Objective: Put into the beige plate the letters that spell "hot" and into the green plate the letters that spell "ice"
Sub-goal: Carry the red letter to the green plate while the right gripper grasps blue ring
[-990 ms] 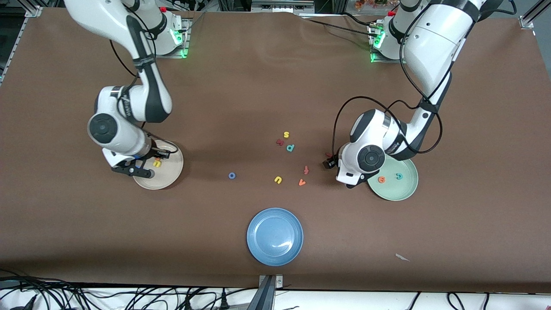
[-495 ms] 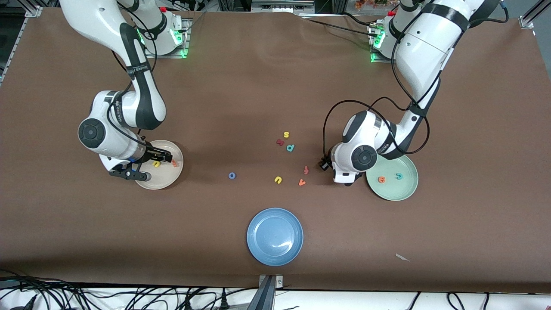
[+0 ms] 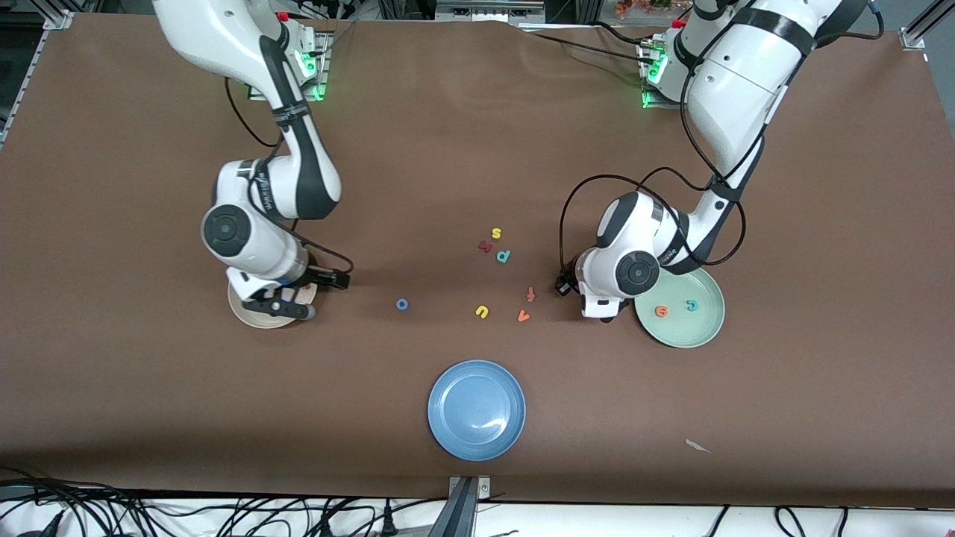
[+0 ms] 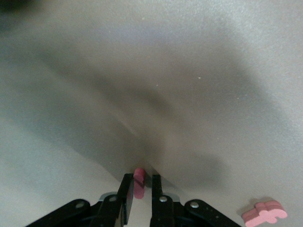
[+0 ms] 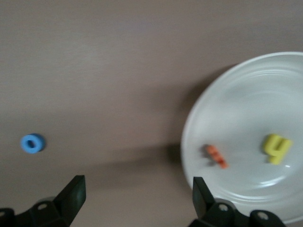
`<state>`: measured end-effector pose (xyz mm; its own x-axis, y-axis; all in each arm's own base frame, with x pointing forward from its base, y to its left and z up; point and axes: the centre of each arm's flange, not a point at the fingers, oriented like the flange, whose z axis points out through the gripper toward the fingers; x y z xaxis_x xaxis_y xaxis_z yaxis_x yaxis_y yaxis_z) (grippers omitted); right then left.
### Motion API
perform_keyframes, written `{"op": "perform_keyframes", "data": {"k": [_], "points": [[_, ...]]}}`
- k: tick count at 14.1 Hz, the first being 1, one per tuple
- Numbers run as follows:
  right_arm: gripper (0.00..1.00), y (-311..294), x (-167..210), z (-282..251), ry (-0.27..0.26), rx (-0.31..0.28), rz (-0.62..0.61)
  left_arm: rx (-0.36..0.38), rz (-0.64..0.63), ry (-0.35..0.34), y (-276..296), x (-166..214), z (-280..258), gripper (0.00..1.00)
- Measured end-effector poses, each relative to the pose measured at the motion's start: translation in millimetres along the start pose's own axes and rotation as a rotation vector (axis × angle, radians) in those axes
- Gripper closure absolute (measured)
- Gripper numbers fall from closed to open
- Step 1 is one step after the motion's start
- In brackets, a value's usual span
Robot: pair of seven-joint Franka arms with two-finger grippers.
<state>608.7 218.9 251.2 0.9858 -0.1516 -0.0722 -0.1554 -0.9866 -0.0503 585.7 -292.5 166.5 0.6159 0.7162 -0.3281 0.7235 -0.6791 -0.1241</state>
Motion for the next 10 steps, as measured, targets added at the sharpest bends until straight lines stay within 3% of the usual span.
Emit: {"op": "perform_keyframes", "data": {"k": [1, 2, 3, 10], "points": [[0.0, -13, -1, 4, 0.0, 0.01, -0.014, -0.01, -0.001, 0.006, -2, -1, 1, 0.78], [0.0, -26, -3, 7, 0.001, 0.014, -0.031, -0.023, 0.0, 0.012, -2, -3, 0, 0.88], [0.0, -37, -4, 10, 0.002, 0.017, -0.046, -0.026, 0.0, 0.015, -4, -3, 1, 0.9], [0.0, -95, -17, 46, 0.012, -0.007, -0.103, -0.045, 0.032, 0.031, -6, -5, -22, 0.9]]}}
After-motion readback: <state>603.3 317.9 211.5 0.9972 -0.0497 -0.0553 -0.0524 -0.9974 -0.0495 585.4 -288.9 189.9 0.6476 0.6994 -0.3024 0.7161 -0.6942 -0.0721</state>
